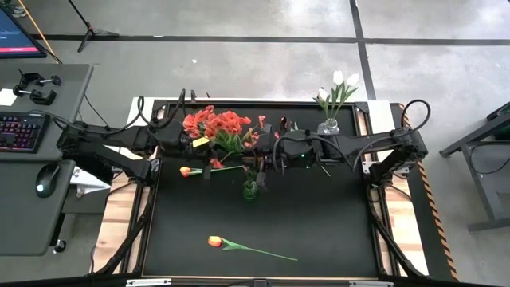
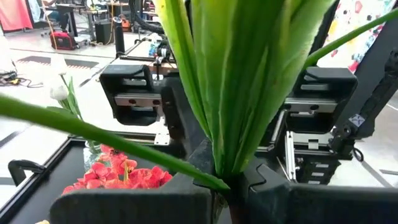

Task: Sort flowers into vase by color
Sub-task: Put the orange flowers into the green vase

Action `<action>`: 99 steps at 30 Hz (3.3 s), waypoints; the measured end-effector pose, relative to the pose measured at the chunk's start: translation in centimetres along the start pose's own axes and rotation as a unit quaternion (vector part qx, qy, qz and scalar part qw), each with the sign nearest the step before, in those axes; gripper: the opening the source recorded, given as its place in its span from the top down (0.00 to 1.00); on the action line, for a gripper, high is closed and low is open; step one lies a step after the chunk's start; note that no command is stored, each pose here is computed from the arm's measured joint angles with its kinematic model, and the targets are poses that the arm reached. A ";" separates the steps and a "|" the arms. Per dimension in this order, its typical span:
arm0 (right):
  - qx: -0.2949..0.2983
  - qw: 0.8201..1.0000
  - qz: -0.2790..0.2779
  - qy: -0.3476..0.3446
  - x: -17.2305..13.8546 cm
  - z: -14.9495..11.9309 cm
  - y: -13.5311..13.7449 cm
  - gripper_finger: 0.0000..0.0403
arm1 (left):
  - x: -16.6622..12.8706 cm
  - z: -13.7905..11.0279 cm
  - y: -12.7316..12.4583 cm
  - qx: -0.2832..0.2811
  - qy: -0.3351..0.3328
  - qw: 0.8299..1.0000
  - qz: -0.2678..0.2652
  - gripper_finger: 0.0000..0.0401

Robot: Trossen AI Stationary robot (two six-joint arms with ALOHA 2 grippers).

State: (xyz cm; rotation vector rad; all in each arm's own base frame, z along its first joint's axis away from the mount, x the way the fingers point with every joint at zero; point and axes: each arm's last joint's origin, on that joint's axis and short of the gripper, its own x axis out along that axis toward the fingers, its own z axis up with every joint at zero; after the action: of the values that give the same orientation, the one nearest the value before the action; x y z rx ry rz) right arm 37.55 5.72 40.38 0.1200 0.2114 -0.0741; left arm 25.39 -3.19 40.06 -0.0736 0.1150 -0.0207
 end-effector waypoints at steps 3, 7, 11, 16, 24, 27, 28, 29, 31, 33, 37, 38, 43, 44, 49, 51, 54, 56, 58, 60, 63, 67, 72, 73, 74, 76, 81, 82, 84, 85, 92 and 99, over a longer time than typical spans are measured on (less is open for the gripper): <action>0.005 1.000 0.000 0.000 0.0 0.0 0.0 0.97 | 0.0 0.0 0.0 -0.002 -0.001 1.000 0.000 0.98; 0.010 1.000 0.001 -0.001 -0.3 0.2 0.0 0.99 | -0.4 0.2 0.1 -0.003 -0.001 1.000 0.005 0.91; 0.024 1.000 0.008 -0.009 -1.3 0.9 -0.1 0.99 | -1.7 0.9 0.2 -0.009 -0.021 1.000 0.015 0.79; 0.024 1.000 0.009 -0.006 -3.2 1.7 -0.4 1.00 | -4.4 1.9 0.5 -0.018 -0.040 0.999 0.027 0.62; 0.042 0.997 -0.033 0.061 -9.7 1.9 0.6 1.00 | -9.6 -0.4 1.2 -0.096 0.045 0.994 0.040 0.53; 0.061 0.992 -0.053 0.102 -10.9 0.1 2.5 1.00 | -10.2 -2.1 1.1 -0.130 0.015 0.991 0.029 0.54; 0.072 0.989 -0.059 0.111 -11.2 -1.0 3.2 1.00 | -10.2 -2.7 1.1 -0.138 -0.001 0.990 0.028 0.54; 0.086 0.987 -0.064 0.118 -11.4 -2.3 3.9 1.00 | -10.3 -3.4 1.1 -0.149 -0.015 0.988 0.029 0.54; 0.127 0.982 -0.068 0.122 -11.7 -5.4 5.5 1.00 | -10.0 -4.9 1.0 -0.175 -0.044 0.983 0.028 0.55; 0.175 0.976 -0.063 0.115 -11.8 -9.0 6.8 1.00 | -9.6 -6.2 0.9 -0.198 -0.068 0.978 0.020 0.56; 0.257 0.966 -0.005 0.039 -10.7 -15.1 8.6 1.00 | -8.9 -7.9 0.9 -0.224 -0.090 0.970 0.015 0.56; 0.265 0.964 0.012 0.008 -10.0 -16.2 8.8 1.00 | -8.8 -8.0 0.9 -0.227 -0.090 0.970 0.016 0.56; 0.145 0.982 0.051 -0.111 -6.0 -18.9 8.6 1.00 | -8.8 -7.9 1.0 -0.227 -0.097 0.969 0.026 0.56; 0.095 0.987 0.056 -0.113 -5.1 -19.2 8.5 1.00 | -8.9 -7.8 1.0 -0.228 -0.102 0.968 0.025 0.56; -0.018 0.986 0.138 -0.089 -0.7 -19.3 7.4 1.00 | -9.1 -7.4 1.0 -0.232 -0.122 0.965 0.019 0.56; -0.057 0.985 0.129 -0.098 0.6 -19.0 6.6 1.00 | -9.1 -7.3 1.0 -0.233 -0.127 0.964 0.018 0.56; -0.111 0.983 0.098 -0.105 2.0 -18.6 5.0 1.00 | -9.2 -7.2 1.0 -0.233 -0.129 0.964 0.018 0.56; -0.117 0.984 0.083 -0.106 2.5 -18.3 3.5 1.00 | -9.2 -7.2 1.0 -0.233 -0.129 0.964 0.018 0.56; -0.120 0.984 0.077 -0.107 2.9 -18.0 2.3 1.00 | -9.2 -7.2 1.0 -0.233 -0.129 0.964 0.018 0.56; -0.130 0.983 0.078 -0.108 3.2 -17.8 1.5 1.00 | -9.2 -7.2 1.0 -0.233 -0.129 0.964 0.020 0.56; -0.147 0.981 0.077 -0.097 3.4 -18.0 1.0 1.00 | -9.2 -7.2 1.1 -0.225 -0.131 0.965 0.030 0.56; -0.168 0.982 0.059 -0.066 3.8 -18.4 -0.1 1.00 | -9.2 -7.2 1.1 -0.222 -0.134 0.965 0.042 0.56; -0.172 0.983 0.031 -0.061 4.0 -18.4 -0.9 1.00 | -9.2 -7.3 1.2 -0.211 -0.134 0.967 0.048 0.56; -0.178 0.982 0.026 -0.061 4.0 -18.4 -0.9 1.00 | -9.2 -7.3 1.2 -0.211 -0.135 0.967 0.052 0.56; -0.182 0.981 0.021 -0.060 4.0 -18.4 -1.0 1.00 | -9.2 -7.3 1.2 -0.211 -0.136 0.966 0.055 0.56; -0.184 0.981 0.020 -0.056 4.0 -18.5 -1.0 1.00 | -9.2 -7.3 1.2 -0.211 -0.136 0.966 0.058 0.56; -0.193 0.981 0.020 -0.023 4.0 -19.1 -1.1 1.00 | -9.2 -7.3 1.2 -0.212 -0.137 0.966 0.059 0.56; -0.194 0.981 0.020 -0.019 4.0 -19.2 -1.1 1.00 | -9.2 -7.3 1.2 -0.212 -0.137 0.966 0.059 0.56; -0.196 0.980 0.021 -0.013 4.0 -19.3 -1.1 1.00 | -9.2 -7.3 1.2 -0.212 -0.137 0.966 0.060 0.56; -0.196 0.980 0.021 -0.013 4.0 -19.3 -1.1 1.00 | -9.2 -7.3 1.2 -0.212 -0.137 0.966 0.061 0.56; -0.167 0.986 0.009 -0.009 4.2 -19.6 -1.2 1.00 | -9.2 -7.3 1.2 -0.212 -0.137 0.966 0.061 0.56; -0.136 0.990 -0.023 -0.015 5.0 -20.7 -1.3 1.00 | -9.2 -7.3 1.2 -0.211 -0.136 0.966 0.061 0.56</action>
State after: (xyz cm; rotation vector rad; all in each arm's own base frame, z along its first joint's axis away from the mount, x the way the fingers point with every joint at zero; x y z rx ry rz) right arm 38.09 6.71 19.11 -0.1574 0.1932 -0.0932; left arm 15.39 -2.25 33.81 -0.4946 -0.1537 0.1383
